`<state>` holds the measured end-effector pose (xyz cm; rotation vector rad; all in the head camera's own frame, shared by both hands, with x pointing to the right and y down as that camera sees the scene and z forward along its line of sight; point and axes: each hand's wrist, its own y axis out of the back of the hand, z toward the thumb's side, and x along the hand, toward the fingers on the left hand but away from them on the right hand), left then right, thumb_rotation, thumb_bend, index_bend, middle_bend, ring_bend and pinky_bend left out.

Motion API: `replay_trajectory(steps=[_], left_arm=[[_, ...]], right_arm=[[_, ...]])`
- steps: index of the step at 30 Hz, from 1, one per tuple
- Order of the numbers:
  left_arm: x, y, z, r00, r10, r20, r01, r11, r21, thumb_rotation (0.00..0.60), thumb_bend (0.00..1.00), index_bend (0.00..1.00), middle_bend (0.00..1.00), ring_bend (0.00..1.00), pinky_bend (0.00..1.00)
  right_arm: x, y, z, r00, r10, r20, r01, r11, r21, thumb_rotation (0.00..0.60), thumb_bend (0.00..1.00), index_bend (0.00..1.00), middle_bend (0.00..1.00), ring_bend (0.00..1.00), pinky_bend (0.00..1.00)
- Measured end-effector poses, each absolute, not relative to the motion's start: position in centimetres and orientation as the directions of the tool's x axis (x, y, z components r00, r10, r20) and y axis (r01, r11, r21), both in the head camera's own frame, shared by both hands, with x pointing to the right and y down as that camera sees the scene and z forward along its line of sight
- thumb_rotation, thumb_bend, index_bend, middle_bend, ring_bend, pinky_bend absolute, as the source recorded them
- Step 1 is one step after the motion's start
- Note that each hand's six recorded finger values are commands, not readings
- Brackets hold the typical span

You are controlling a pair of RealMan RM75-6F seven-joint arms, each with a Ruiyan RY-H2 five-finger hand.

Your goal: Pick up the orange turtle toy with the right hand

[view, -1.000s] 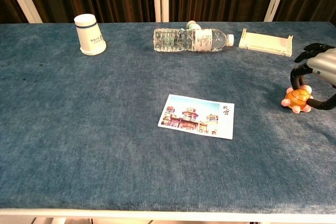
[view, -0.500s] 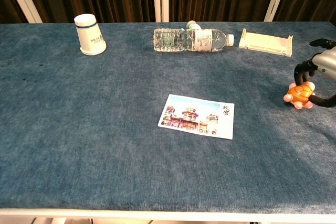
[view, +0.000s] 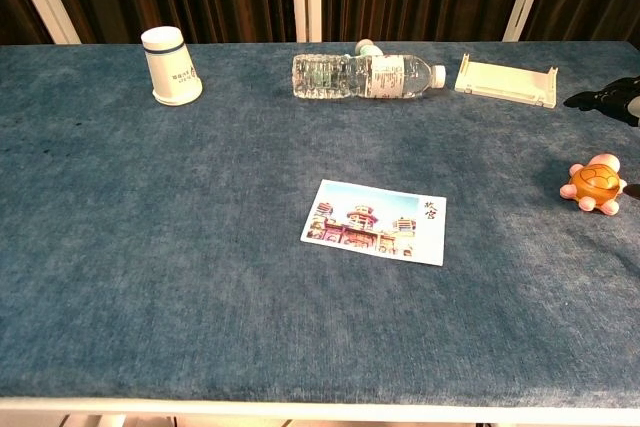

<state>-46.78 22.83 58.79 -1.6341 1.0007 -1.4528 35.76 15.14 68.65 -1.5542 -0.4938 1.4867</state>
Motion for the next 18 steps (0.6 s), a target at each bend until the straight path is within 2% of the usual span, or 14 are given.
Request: replay_trajectory(steps=[4, 11, 16, 18], left_arm=[[-46.8, 22.9, 58.8, 0.062, -0.898, 0.436, -0.086, -0.440, -0.894, 0.600, 0.03, 0.21, 0.18, 0.05, 0.15], [-46.9, 22.9, 58.9, 0.061, -0.896, 0.440, -0.086, -0.444, -0.892, 0.600, 0.03, 0.21, 0.18, 0.05, 0.15], [-46.7, 23.0, 59.0, 0.068, -0.891, 0.449, -0.079, -0.453, -0.888, 0.600, 0.03, 0.21, 0.18, 0.05, 0.15], [-46.8, 23.0, 59.0, 0.065, -0.892, 0.448, -0.082, -0.452, -0.888, 0.600, 0.03, 0.21, 0.18, 0.05, 0.15]], right_arm=[[35.7, 15.3, 68.4, 0.211, 0.792, -0.573, -0.286, -0.511, -0.811, 0.600, 0.20, 0.14, 0.22, 0.00, 0.00], [35.4, 15.6, 69.0, 0.217, 0.776, -0.593, -0.292, -0.528, -0.798, 0.600, 0.23, 0.38, 0.39, 0.01, 0.00], [35.4, 15.9, 69.6, 0.209, 0.756, -0.620, -0.313, -0.549, -0.775, 0.600, 0.26, 0.56, 0.52, 0.09, 0.00], [35.3, 15.8, 69.6, 0.210, 0.759, -0.617, -0.314, -0.545, -0.777, 0.600, 0.30, 0.70, 0.63, 0.15, 0.00]])
